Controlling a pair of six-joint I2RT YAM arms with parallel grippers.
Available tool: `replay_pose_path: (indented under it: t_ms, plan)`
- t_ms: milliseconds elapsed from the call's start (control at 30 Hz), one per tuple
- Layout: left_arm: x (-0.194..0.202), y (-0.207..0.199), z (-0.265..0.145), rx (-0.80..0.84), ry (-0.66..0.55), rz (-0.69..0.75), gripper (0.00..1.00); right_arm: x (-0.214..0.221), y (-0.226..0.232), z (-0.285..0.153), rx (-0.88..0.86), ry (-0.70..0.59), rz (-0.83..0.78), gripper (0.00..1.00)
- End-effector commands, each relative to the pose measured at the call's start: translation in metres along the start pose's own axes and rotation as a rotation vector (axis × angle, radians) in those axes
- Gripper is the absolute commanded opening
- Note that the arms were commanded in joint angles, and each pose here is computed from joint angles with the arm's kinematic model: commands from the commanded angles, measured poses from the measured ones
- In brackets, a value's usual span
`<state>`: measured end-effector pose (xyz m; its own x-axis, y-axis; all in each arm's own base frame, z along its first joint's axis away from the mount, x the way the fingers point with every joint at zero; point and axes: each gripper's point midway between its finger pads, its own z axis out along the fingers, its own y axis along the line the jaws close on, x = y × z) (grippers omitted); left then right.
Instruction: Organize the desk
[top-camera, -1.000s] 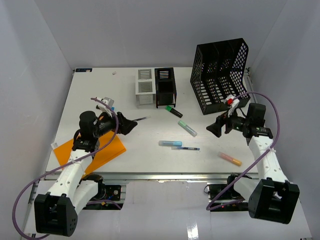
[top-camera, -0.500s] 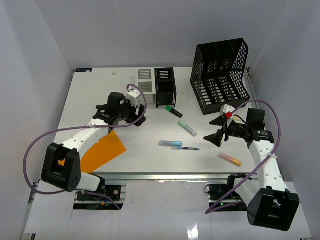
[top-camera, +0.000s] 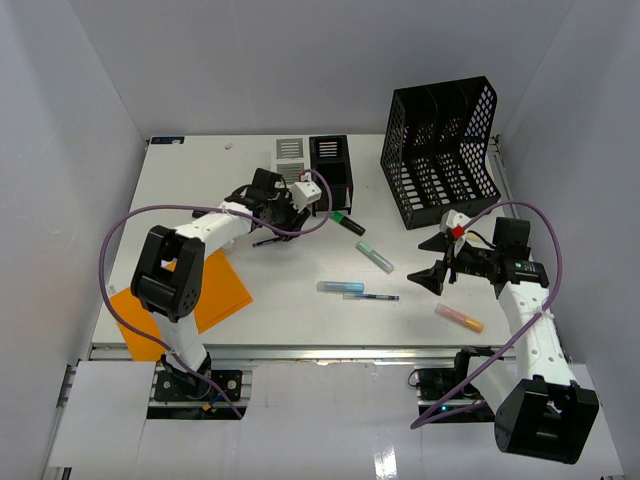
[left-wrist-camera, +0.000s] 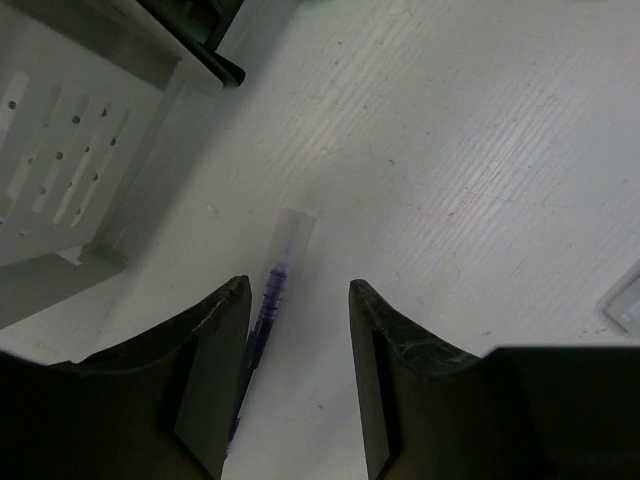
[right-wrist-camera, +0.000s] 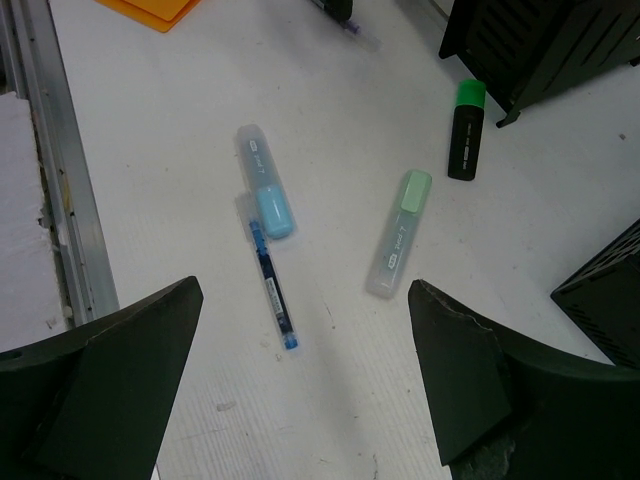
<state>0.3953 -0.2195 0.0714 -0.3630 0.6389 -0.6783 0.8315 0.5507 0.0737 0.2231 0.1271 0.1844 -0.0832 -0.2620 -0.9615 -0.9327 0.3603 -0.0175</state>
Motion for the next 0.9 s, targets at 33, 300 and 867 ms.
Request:
replay_pose_path:
  t_ms: [33,300,867]
  plan:
    - [0.005,-0.001,0.008,0.004,0.061,0.078,0.53,-0.003,0.004,0.001,-0.018,-0.013,-0.021,0.9]
    - [0.008,0.007,0.02,-0.044,0.106,0.103,0.54,-0.003,0.005,0.002,-0.027,-0.015,-0.009,0.9]
    - [0.002,0.006,0.029,-0.091,0.135,0.158,0.56,0.003,0.005,0.004,-0.03,-0.001,0.001,0.9]
